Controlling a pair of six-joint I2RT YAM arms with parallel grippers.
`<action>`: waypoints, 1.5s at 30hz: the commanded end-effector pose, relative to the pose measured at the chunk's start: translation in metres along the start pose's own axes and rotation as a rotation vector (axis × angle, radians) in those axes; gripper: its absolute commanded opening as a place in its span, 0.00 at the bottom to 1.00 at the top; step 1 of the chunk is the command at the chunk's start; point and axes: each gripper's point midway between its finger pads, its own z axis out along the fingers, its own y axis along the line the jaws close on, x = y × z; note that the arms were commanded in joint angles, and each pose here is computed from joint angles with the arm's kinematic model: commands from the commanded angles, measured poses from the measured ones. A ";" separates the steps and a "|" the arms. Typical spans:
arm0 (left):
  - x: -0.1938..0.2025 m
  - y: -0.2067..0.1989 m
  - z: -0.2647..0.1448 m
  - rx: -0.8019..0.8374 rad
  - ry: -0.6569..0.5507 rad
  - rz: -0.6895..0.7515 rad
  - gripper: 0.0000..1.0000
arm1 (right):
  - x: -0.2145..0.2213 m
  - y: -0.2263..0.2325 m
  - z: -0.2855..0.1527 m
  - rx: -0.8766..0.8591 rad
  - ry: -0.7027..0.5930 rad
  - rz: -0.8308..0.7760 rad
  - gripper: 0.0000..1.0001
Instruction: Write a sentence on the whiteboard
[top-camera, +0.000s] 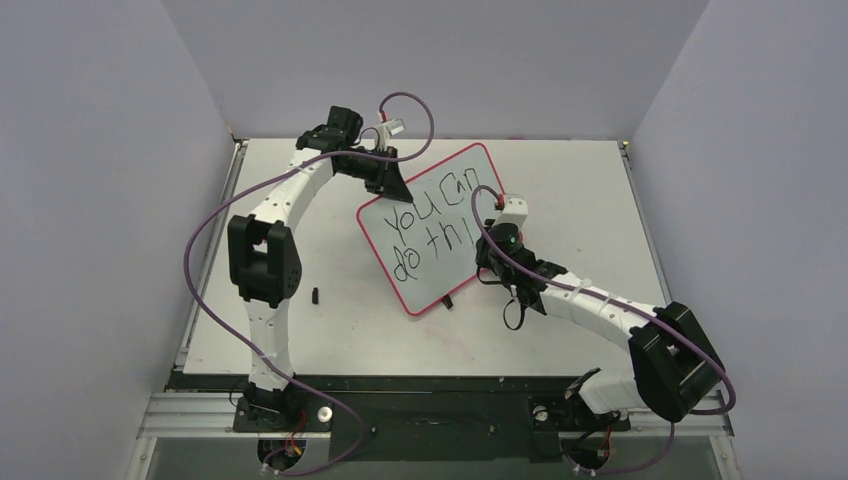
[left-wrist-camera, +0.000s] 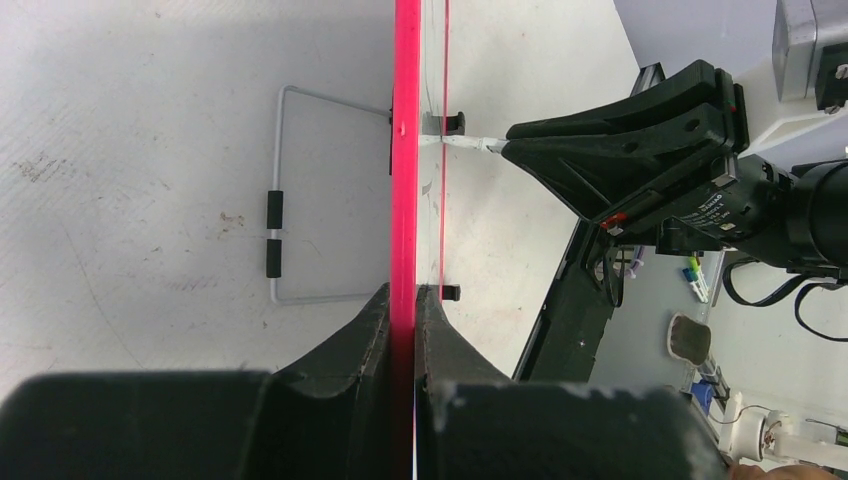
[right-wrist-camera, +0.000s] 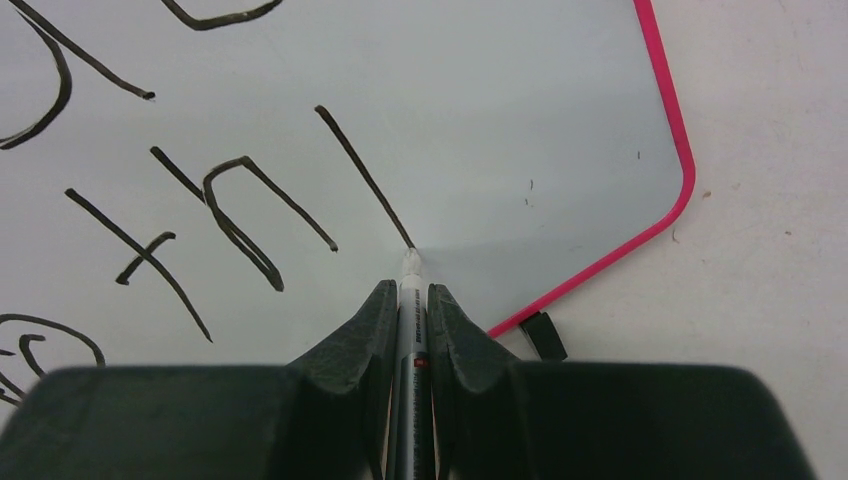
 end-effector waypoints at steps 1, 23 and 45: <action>-0.019 -0.001 -0.012 -0.087 -0.044 0.144 0.00 | -0.011 0.002 -0.012 -0.016 -0.020 0.025 0.00; -0.018 -0.002 -0.012 -0.082 -0.044 0.146 0.00 | -0.099 0.053 0.006 -0.089 -0.132 0.021 0.00; -0.019 -0.001 -0.011 -0.083 -0.045 0.147 0.00 | -0.080 0.028 0.026 -0.037 -0.097 0.032 0.00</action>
